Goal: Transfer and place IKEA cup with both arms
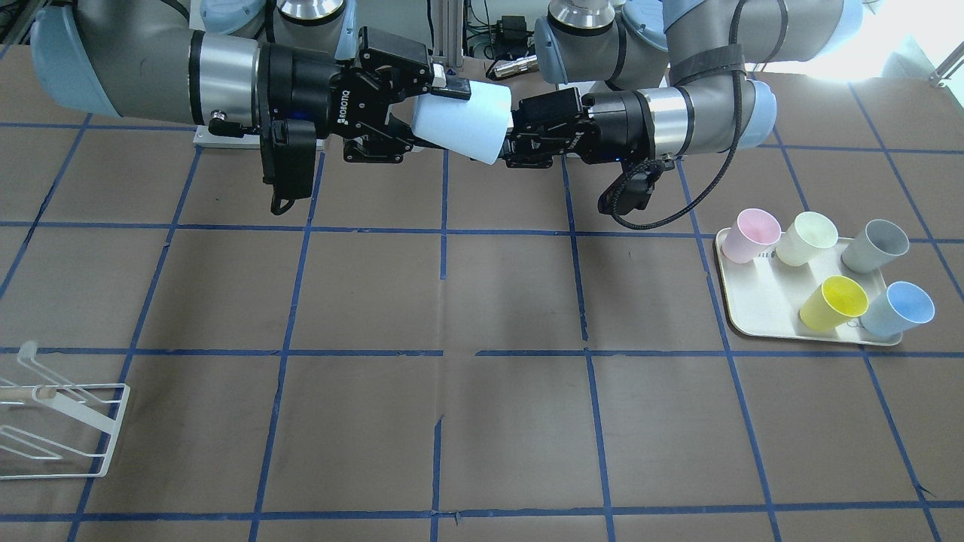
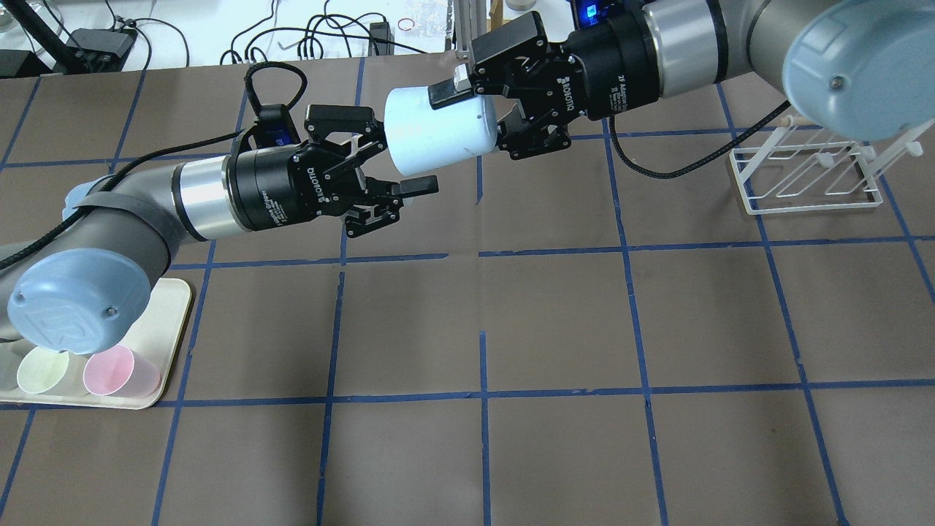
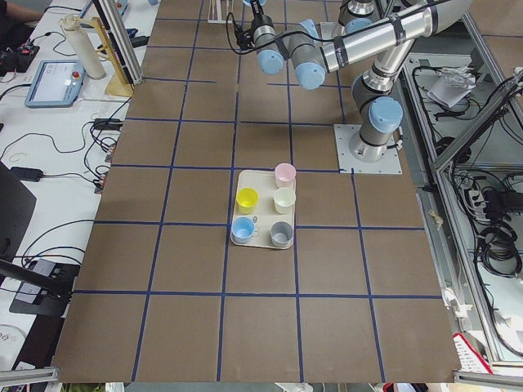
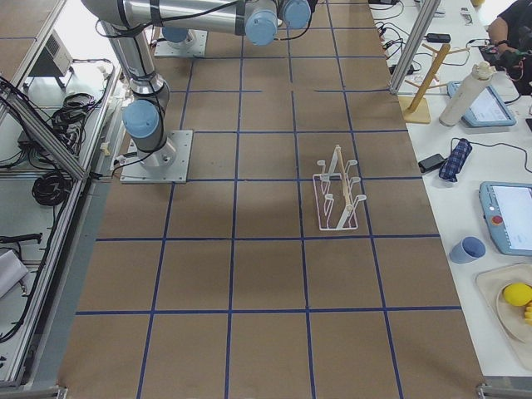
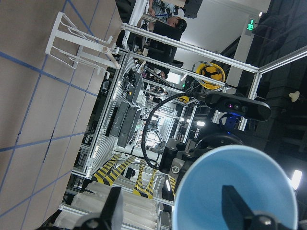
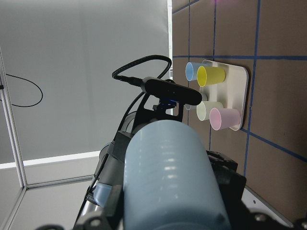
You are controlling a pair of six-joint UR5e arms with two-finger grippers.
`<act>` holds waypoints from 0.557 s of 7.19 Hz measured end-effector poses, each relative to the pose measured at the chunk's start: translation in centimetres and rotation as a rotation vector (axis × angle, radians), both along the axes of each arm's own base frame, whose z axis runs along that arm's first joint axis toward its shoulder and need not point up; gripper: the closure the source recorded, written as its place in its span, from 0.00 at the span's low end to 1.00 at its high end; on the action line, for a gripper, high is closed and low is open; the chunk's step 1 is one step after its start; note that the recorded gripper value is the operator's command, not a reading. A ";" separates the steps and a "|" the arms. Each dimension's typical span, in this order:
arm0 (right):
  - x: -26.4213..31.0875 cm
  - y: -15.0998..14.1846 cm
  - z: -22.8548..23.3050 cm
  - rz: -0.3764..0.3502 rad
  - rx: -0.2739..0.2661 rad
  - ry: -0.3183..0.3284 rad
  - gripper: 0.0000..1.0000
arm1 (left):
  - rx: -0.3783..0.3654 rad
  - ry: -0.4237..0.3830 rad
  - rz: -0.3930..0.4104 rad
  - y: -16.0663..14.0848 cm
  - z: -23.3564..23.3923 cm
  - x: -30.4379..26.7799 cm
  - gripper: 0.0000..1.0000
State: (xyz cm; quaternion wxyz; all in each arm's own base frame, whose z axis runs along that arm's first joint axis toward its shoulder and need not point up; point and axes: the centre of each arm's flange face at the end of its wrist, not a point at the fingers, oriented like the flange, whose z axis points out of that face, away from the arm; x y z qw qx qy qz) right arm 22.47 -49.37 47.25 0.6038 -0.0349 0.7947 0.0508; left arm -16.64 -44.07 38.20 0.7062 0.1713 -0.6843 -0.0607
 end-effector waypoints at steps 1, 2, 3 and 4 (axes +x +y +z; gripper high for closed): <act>0.0 0.0 0.0 0.000 -0.001 0.000 0.64 | -0.002 0.000 0.000 0.0 0.0 0.0 1.00; 0.0 0.0 0.0 0.000 0.000 0.001 0.61 | -0.005 0.000 0.001 0.0 0.1 0.0 1.00; 0.0 0.0 0.0 0.001 0.001 0.001 0.01 | -0.006 -0.001 0.002 0.0 0.1 0.1 1.00; 0.0 0.0 0.0 -0.002 0.012 0.004 0.00 | -0.008 -0.002 0.004 0.1 0.2 0.2 1.00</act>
